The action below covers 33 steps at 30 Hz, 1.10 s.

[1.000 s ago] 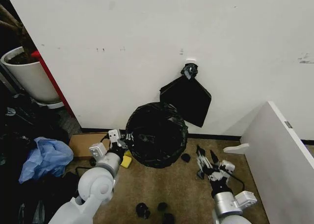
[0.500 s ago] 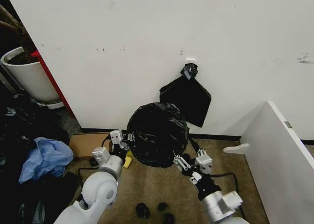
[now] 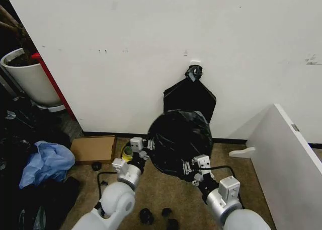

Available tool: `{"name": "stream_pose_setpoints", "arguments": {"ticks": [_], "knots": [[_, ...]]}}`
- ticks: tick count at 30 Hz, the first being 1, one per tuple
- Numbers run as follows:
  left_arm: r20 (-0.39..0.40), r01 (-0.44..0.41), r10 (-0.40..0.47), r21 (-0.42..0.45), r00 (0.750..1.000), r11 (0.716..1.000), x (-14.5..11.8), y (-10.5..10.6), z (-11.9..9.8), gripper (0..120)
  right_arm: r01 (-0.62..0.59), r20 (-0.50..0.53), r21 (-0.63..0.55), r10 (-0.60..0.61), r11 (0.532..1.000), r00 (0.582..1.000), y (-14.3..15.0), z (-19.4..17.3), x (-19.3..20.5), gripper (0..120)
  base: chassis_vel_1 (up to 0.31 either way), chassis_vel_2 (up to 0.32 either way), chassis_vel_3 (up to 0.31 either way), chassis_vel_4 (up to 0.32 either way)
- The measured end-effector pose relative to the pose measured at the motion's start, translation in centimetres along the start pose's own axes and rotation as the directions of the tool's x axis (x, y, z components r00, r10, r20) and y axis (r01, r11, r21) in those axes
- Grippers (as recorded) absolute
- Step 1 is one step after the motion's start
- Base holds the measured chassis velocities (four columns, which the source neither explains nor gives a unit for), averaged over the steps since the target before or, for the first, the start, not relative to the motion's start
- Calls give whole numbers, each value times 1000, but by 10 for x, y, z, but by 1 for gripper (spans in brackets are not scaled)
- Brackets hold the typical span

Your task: Place the garbage bag over the trash bin.

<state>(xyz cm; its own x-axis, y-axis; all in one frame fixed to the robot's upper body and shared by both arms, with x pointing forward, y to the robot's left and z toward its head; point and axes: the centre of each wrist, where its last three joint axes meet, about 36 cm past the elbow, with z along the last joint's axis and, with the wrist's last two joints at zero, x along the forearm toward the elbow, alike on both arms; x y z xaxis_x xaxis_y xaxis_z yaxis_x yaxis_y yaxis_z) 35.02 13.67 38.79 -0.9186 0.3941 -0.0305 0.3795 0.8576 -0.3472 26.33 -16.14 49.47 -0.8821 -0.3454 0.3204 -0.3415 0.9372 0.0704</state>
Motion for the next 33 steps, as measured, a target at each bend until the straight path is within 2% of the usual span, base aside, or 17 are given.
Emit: {"name": "stream_pose_setpoints", "arguments": {"ticks": [4, 8, 12, 14, 16, 20, 33], "knots": [[20, -27, 28, -32, 999, 999, -3, -8, 14, 1, -62, -68, 34, 65, 997, 996, 1, -2, -7, 0, 0, 0, 0, 0], [30, -44, 46, -45, 998, 998, -3, -10, 17, 1, -95, -110, 40, 99, 995, 989, 2, -2, -12, 0, 0, 0, 0, 0], [42, -51, 54, -62, 998, 997, -2, -11, 18, 1, -162, -160, 104, 178, 981, 971, -4, 9, -27, 0, 0, 0, 0, 0], [44, -52, 55, -64, 998, 997, -2, -11, 18, 1, -171, -163, 114, 188, 979, 968, -4, 11, -28, 0, 0, 0, 0, 0], [53, -61, 65, -75, 996, 995, 0, -13, 16, 1, -223, -171, 184, 255, 957, 952, -10, 23, -43, 0, 0, 0, 0, 0], [57, -83, 88, -91, 995, 992, 3, -13, 16, 1, -282, -148, 227, 319, 932, 936, -17, 26, -58, 0, 0, 0, 0, 0], [60, -96, 104, -126, 993, 987, 8, -11, 19, 1, -317, -132, 233, 352, 919, 926, -24, 23, -64, 0, 0, 0, 0, 0]]}}
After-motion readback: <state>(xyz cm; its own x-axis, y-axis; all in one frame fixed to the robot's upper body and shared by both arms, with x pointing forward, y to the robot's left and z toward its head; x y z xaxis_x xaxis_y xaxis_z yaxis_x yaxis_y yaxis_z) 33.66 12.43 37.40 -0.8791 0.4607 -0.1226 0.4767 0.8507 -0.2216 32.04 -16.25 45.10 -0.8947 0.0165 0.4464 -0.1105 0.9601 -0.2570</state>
